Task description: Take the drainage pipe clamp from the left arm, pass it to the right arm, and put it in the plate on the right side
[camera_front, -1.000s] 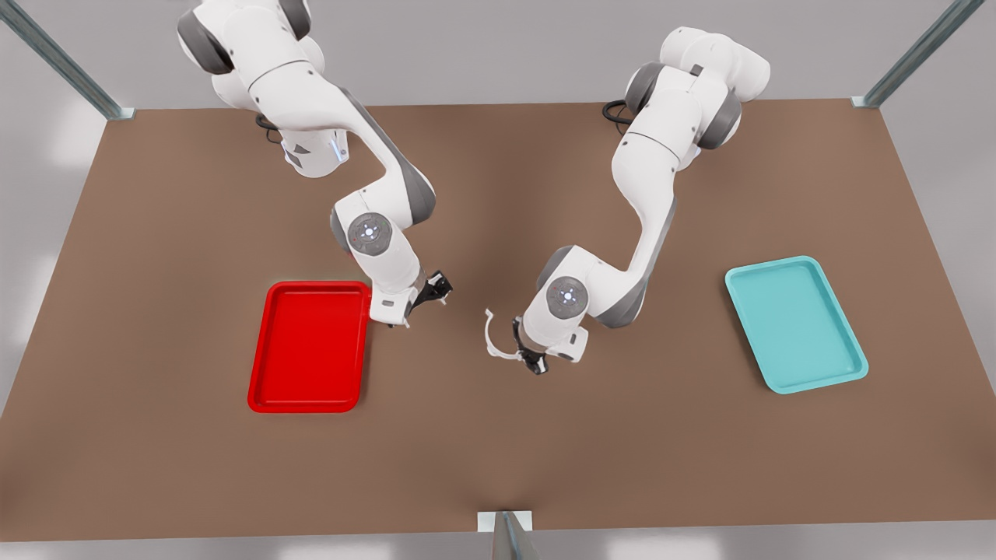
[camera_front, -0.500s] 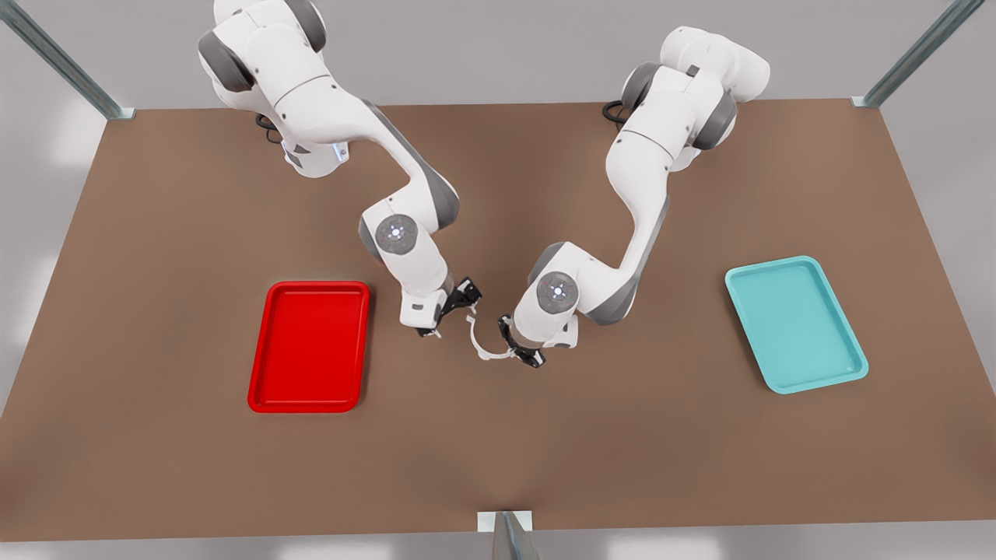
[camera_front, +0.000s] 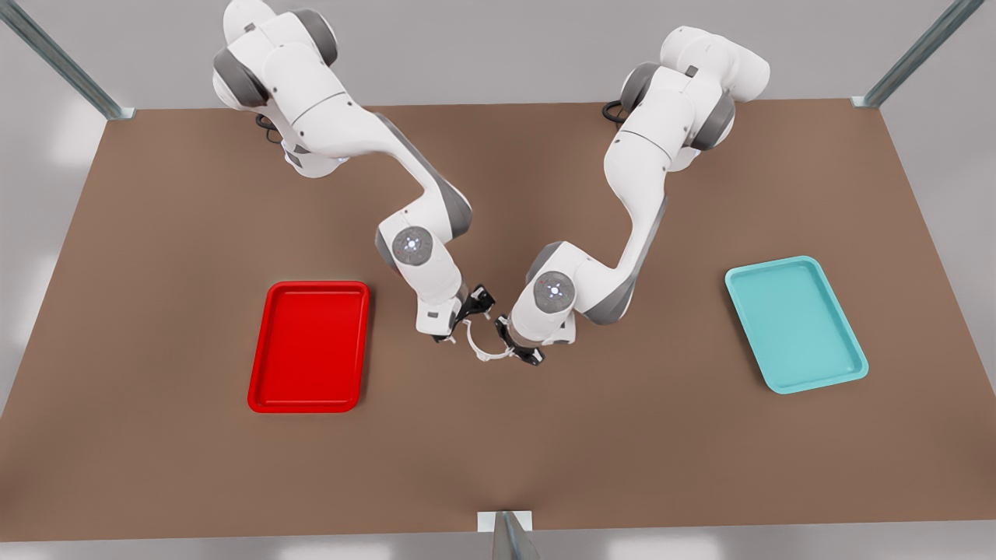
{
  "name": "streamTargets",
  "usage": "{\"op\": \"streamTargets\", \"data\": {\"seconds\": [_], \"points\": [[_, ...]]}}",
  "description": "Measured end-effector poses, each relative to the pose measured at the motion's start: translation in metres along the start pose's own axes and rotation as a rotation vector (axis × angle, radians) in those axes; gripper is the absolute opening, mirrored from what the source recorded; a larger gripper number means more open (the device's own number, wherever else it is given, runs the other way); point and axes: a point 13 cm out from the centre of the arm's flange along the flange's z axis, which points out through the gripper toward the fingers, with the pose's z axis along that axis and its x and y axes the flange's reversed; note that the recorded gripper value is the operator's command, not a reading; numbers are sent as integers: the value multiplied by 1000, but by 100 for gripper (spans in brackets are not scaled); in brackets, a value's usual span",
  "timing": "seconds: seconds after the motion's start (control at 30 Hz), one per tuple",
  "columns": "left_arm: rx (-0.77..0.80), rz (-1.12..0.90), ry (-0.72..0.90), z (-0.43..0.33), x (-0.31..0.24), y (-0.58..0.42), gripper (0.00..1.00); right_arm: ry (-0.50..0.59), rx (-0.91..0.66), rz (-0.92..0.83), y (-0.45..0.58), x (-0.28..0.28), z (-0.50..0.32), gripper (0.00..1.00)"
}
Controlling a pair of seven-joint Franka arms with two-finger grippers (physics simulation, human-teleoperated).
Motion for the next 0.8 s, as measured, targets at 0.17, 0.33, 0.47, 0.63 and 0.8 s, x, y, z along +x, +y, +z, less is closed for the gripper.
{"op": "streamTargets", "data": {"seconds": [0.17, 0.33, 0.47, 0.63, 0.8], "points": [[-1, 4, -2, 3, 0, 3, 21, -5, 3, 4, -3, 1, 12, 100], [1, 4, 0, 1, 1, 3, 21, 2, 9, 6, -9, 5, 32, 100], [1, 4, 0, 1, 1, 3, 21, 2, 11, 5, -10, 6, 38, 100], [1, 6, -2, 2, 1, 4, 21, -10, 11, 4, -11, 0, 39, 100], [1, 6, -3, 2, 0, 4, 21, -15, 11, 2, -12, -3, 41, 67]]}}
